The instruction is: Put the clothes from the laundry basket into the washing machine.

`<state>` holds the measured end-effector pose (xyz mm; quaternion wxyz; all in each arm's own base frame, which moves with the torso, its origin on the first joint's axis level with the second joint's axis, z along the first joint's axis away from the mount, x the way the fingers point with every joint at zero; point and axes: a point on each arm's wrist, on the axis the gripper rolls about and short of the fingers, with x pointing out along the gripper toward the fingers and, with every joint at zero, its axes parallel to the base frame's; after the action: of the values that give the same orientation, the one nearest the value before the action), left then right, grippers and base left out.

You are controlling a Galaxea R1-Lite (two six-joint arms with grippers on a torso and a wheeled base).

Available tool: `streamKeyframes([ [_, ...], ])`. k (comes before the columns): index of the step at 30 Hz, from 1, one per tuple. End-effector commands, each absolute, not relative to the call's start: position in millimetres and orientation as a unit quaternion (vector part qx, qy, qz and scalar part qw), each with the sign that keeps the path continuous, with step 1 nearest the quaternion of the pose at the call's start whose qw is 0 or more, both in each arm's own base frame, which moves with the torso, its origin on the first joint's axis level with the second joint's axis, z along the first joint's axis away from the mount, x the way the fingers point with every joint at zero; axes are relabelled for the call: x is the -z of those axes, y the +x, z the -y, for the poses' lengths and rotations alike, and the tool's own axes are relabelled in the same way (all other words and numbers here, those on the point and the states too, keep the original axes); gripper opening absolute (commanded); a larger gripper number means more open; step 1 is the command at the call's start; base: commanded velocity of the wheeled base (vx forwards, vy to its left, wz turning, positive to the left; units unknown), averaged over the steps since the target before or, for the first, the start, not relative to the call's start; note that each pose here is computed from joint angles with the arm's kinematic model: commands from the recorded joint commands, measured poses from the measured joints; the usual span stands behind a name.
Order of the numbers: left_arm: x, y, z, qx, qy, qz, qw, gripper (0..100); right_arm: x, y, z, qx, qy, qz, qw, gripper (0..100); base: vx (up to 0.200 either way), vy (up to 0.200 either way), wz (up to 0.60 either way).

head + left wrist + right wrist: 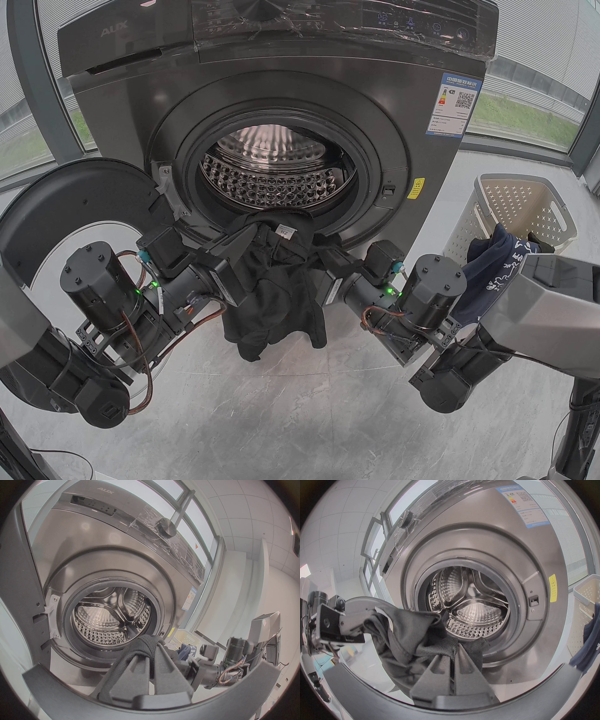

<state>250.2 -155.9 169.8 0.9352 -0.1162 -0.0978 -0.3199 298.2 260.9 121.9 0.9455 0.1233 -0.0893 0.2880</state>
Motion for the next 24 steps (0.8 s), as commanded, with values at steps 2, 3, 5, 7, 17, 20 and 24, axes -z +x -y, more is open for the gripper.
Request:
streamKeyframes([
  [2,-178,249,155,0.321,-0.120,0.114,0.933,0,-79,290,-253,-0.285,0.087,0.014,0.954,0,0.000,0.000,0.00],
  [3,-180,248,155,0.321,-0.120,0.117,0.932,0,-76,289,-253,-0.285,0.085,0.007,0.955,0,0.000,0.000,0.00],
  [5,-182,248,155,0.320,-0.122,0.122,0.931,0,-75,289,-252,-0.285,0.084,0.005,0.955,100,0.000,0.000,0.00],
  [7,-184,249,155,0.320,-0.122,0.126,0.931,0,-74,288,-252,-0.287,0.082,0.002,0.954,100,0.000,0.000,0.00],
  [17,-183,250,154,0.318,-0.121,0.124,0.932,0,-72,277,-255,-0.310,0.070,-0.007,0.948,100,0.000,0.000,0.00],
  [20,-182,251,154,0.317,-0.121,0.123,0.933,0,-75,277,-257,-0.315,0.070,0.000,0.947,100,0.000,0.000,0.00],
  [24,-181,251,154,0.316,-0.121,0.121,0.933,0,-83,280,-263,-0.320,0.076,0.019,0.944,100,0.000,0.000,0.00],
])
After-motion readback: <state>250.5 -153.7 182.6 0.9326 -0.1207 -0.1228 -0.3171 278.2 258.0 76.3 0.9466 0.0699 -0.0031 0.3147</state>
